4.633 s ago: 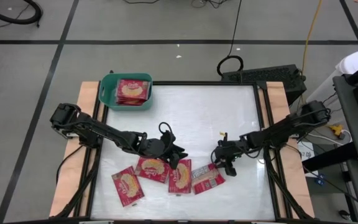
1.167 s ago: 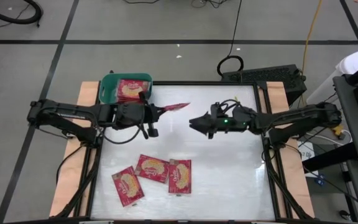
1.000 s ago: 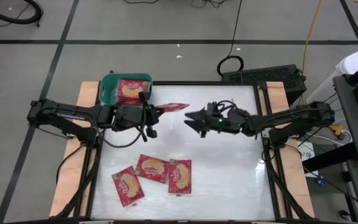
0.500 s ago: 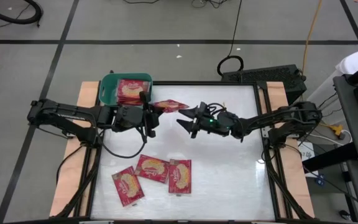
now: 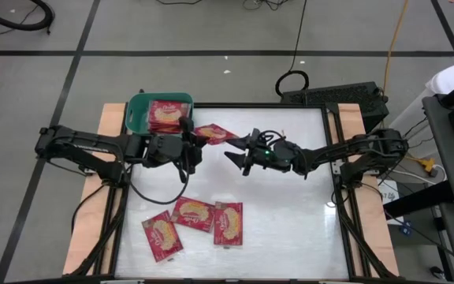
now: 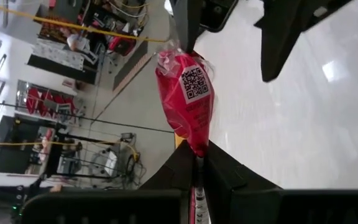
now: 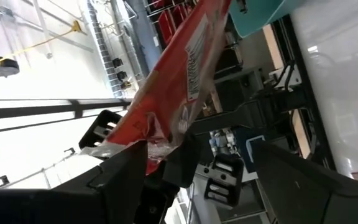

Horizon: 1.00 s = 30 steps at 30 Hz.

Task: Sort popcorn bags into baskets
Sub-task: Put the red popcorn bag into the green bin

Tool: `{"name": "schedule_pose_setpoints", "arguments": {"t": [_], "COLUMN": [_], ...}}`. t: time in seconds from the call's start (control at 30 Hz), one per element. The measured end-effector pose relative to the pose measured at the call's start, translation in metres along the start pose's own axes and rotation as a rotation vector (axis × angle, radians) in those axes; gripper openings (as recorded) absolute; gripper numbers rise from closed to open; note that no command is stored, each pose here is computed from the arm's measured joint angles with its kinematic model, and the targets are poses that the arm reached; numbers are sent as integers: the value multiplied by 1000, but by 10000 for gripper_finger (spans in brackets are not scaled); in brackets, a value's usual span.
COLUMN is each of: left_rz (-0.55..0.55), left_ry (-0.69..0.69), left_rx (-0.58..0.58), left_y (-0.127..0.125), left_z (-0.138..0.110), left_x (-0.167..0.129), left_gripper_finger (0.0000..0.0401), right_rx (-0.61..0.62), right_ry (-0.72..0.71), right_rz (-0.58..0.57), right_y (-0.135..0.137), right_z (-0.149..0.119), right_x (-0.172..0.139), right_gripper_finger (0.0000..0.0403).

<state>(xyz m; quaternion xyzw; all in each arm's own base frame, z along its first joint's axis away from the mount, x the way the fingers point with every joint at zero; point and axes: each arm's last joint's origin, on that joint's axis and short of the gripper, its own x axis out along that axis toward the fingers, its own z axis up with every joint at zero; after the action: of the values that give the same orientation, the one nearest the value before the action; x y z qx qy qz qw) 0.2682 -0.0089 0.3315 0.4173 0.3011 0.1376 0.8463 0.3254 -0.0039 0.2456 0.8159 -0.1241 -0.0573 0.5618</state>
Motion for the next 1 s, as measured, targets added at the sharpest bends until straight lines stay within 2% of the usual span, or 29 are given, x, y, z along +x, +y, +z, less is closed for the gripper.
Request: {"name": "schedule_pose_setpoints", "arguments": {"t": [0.2, 0.33, 0.43, 0.73, 0.83, 1.0], "left_rz": [-4, -50, -46, -53, -56, -44], "left_ry": [61, 123, 122, 94, 94, 86], "left_rx": [51, 100, 125, 193, 196, 197], "left_y": [-6, -13, -15, -20, -22, -23], "left_z": [-2, -8, -6, 0, 1, 3], "left_x": [9, 14, 18, 17, 20, 22], "left_gripper_finger": [21, 21, 21, 19, 18, 16], "right_rx": [14, 31, 49, 17, -10, -48], "right_ry": [-17, 4, -8, -87, -100, -79], "right_rz": [-29, 22, 31, -48, -47, -56], "right_y": [-3, 2, 3, -4, -2, -2], "right_z": [2, -1, -1, 13, 18, 19], "right_x": [0, 0, 0, 2, 3, 3], "right_gripper_finger": [281, 281, 281, 280, 265, 203]}}
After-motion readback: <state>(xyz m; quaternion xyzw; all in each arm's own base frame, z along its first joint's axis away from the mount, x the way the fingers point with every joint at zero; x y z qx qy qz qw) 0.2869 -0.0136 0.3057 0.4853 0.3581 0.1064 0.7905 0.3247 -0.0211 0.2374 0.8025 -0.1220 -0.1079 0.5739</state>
